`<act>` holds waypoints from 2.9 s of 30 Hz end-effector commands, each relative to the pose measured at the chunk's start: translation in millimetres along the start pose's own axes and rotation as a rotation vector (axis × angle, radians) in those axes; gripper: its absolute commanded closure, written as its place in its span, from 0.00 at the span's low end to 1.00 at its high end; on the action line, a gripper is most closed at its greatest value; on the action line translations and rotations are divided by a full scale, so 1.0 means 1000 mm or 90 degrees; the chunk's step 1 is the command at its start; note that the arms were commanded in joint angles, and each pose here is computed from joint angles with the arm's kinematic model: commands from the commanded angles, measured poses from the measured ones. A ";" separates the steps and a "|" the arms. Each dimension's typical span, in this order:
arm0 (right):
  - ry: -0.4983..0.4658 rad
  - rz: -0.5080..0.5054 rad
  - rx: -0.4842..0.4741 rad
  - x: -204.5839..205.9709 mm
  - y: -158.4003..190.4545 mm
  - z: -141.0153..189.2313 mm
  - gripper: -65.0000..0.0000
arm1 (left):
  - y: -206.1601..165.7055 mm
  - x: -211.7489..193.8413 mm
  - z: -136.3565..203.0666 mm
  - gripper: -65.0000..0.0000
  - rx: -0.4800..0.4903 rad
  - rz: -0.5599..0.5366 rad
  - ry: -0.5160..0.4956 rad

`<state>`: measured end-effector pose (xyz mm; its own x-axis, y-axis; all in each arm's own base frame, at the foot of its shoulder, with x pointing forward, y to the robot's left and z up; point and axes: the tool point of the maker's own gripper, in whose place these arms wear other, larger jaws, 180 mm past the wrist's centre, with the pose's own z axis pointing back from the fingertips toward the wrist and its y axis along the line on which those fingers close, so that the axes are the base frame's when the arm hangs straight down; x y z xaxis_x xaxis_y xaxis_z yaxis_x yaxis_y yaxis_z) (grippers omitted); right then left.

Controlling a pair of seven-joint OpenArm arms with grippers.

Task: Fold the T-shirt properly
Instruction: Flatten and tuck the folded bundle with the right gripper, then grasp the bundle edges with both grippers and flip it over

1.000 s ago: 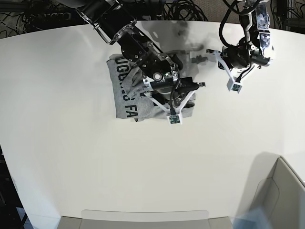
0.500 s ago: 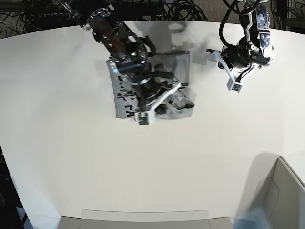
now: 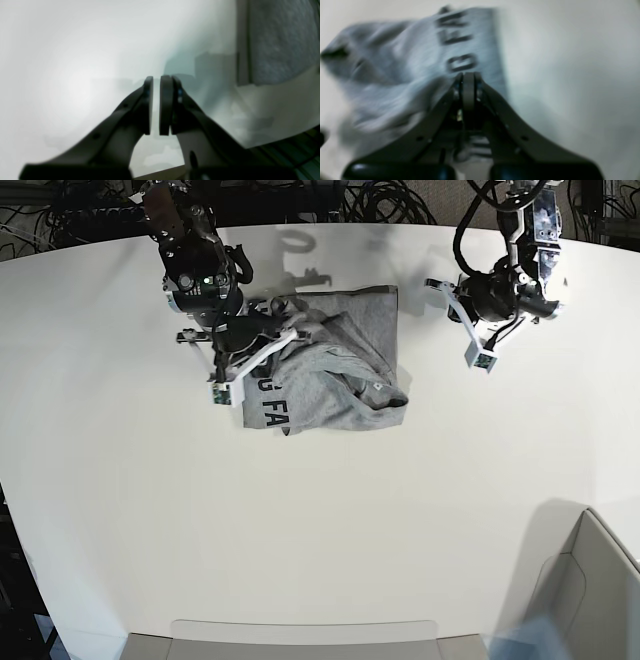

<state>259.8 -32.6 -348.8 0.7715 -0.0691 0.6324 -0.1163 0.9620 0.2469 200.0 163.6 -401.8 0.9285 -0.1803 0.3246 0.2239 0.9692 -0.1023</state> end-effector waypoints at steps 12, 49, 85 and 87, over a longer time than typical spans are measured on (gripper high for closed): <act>0.078 0.305 0.318 -0.069 0.162 0.014 1.00 | 0.002 0.007 0.004 0.93 0.004 -0.001 -0.018; 0.087 0.177 0.045 -0.031 -0.034 -0.025 1.00 | -0.104 0.094 0.000 1.00 -0.149 -0.088 -0.309; 0.131 0.297 -0.013 -0.012 -0.060 -0.072 1.00 | -0.057 0.032 -0.072 1.00 -0.081 -0.053 -0.125; 0.139 0.306 -0.011 -0.026 -0.056 -0.067 1.00 | -0.040 0.049 -0.074 1.00 -0.061 -0.040 -0.134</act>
<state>300.1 -69.3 -422.2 0.7247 0.4246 0.5427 -0.4621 0.8837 -0.0745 258.6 78.1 -442.3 0.8093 -0.1530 0.5671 0.3492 0.9016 -0.2551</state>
